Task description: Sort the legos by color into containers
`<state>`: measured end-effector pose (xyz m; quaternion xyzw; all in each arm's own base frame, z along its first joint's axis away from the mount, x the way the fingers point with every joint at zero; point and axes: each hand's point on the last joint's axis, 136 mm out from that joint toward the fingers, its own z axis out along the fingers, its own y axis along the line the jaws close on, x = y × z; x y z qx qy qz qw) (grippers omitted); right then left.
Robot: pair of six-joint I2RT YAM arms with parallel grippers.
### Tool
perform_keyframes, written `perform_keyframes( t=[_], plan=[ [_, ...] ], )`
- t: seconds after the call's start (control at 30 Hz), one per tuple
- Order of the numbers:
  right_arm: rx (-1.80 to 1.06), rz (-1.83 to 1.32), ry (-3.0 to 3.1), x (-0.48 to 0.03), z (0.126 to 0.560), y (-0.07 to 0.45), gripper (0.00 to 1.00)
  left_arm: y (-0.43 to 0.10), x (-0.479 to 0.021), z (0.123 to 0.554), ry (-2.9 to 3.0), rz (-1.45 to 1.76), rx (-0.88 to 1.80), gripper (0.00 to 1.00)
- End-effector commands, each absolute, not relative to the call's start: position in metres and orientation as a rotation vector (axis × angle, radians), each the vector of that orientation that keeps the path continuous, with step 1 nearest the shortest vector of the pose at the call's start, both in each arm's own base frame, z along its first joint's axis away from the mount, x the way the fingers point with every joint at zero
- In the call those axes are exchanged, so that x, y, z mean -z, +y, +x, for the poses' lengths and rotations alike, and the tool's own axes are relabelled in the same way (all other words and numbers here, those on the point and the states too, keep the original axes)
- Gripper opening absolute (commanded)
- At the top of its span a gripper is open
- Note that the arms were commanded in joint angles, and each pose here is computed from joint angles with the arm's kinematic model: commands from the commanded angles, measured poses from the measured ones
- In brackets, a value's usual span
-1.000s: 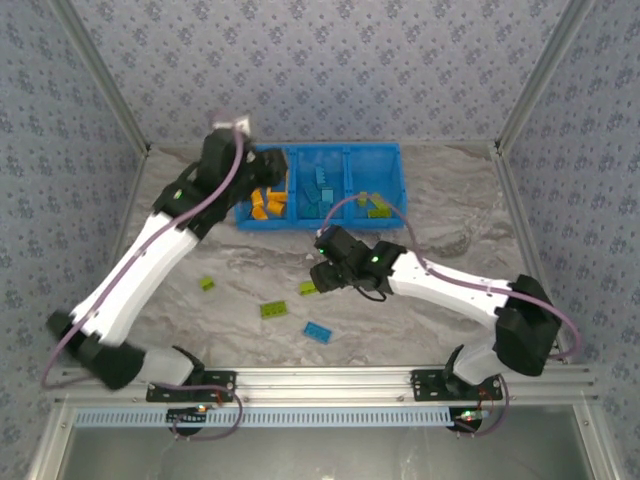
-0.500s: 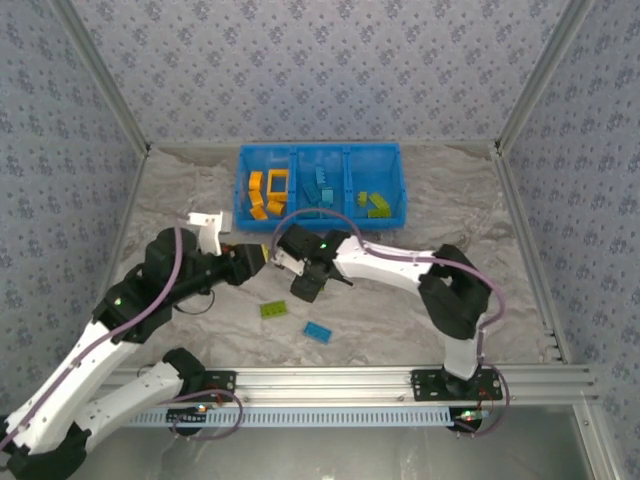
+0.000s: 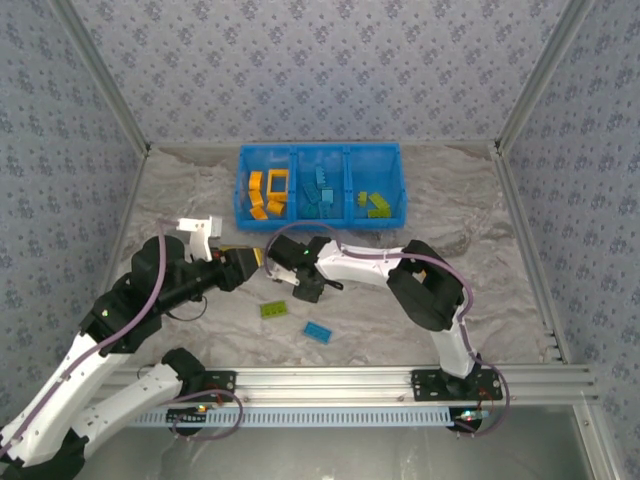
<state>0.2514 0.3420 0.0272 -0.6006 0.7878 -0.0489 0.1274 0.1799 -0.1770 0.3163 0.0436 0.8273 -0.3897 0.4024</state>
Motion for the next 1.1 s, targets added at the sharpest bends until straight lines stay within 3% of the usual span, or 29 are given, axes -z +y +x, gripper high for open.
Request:
perform_keyframes(
  t=[0.0, 0.13, 0.27, 0.57, 0.7, 1.07],
  plan=[
    [0.187, -1.755, 2.325, -0.022, 0.251, 0.334, 0.33, -0.179, -0.321, 0.178, 2.080, 0.119, 1.006, 0.44],
    [0.167, -1.671, 2.313, -0.046, 0.255, 0.336, 0.21, -0.183, -0.322, 0.177, 2.076, 0.132, 1.031, 0.43],
    [0.100, -1.462, 2.321, -0.095, 0.268, 0.324, 0.19, -0.191, -0.321, 0.179, 2.089, 0.146, 1.061, 0.44],
    [-0.049, -0.624, 2.455, -0.178, 0.355, 0.212, 0.22, -0.238, -0.310, 0.201, 2.085, 0.199, 1.107, 0.43],
    [0.012, -0.408, 2.468, -0.180, 0.409, 0.180, 0.24, -0.259, -0.309, 0.213, 2.073, 0.216, 1.089, 0.41],
    [0.199, -0.209, 2.466, -0.136, 0.526, 0.164, 0.23, -0.291, -0.299, 0.218, 2.091, 0.271, 1.075, 0.40]
  ],
)
